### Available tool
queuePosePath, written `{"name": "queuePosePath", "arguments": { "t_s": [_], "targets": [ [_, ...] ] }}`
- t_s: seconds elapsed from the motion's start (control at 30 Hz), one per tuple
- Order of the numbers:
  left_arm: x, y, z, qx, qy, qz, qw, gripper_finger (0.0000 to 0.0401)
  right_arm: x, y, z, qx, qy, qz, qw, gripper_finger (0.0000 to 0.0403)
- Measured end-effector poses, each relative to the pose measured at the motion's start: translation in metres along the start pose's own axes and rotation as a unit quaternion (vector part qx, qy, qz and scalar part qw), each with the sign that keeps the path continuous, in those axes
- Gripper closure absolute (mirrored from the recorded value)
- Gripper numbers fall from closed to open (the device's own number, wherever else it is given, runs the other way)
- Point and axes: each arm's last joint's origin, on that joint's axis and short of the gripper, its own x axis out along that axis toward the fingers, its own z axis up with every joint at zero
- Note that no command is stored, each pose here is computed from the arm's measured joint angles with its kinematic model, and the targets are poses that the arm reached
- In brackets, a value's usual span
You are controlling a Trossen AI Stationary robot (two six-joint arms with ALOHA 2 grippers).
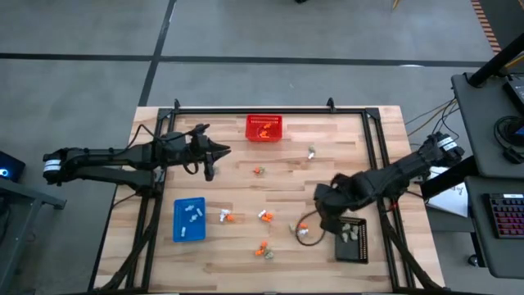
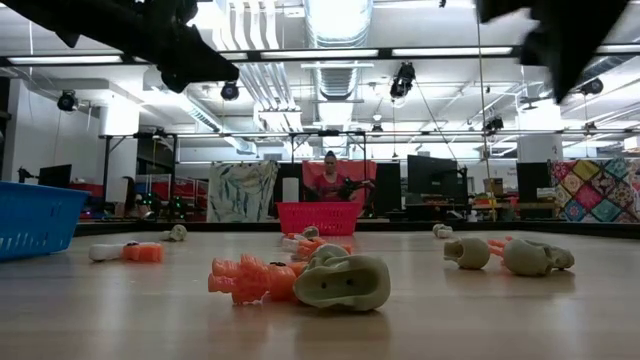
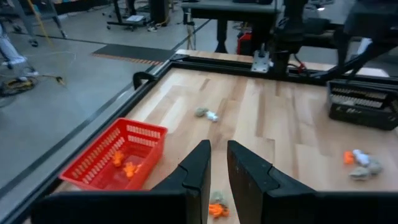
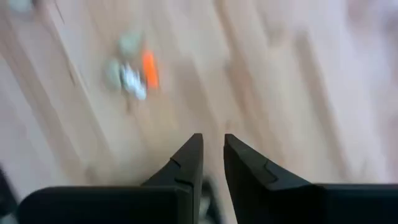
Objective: Sort Halloween decoration
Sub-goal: Put the white skeleton toy into the blue bin
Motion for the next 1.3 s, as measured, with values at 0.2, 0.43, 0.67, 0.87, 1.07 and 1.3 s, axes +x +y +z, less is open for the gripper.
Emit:
{"name": "queuePosePath", "arguments": {
  "t_s": [0.2,0.43,0.67,0.87,1.07,1.3],
  "targets": [
    [0.000,0.000,0.000,-0.026,0.001,-0.008,1.000,0.0365,0.007,-0.007,0.034,-0.112,-0.132,0.017,0.985,0.0349],
    [0.000,0.000,0.000,-0.072,0.002,-0.008,0.997,0.0365,0.028,-0.017,0.062,-0.206,-0.301,-0.003,0.931,0.0350],
    [0.002,-0.001,-0.005,-0.154,0.025,-0.003,0.988,0.0365,0.040,-0.026,0.073,-0.201,-0.424,-0.010,0.883,0.0349],
    [0.013,-0.001,-0.023,-0.207,0.103,0.019,0.973,0.0365,0.046,-0.026,0.070,-0.217,-0.418,0.008,0.882,0.0349],
    [0.020,0.001,-0.036,-0.232,0.270,0.123,0.926,0.0365,0.048,-0.027,0.068,-0.214,-0.416,0.010,0.884,0.0349],
    [0.029,0.004,-0.043,-0.117,0.460,0.236,0.848,0.0365,0.047,-0.027,0.069,-0.218,-0.418,0.007,0.882,0.0350]
  ]
}}
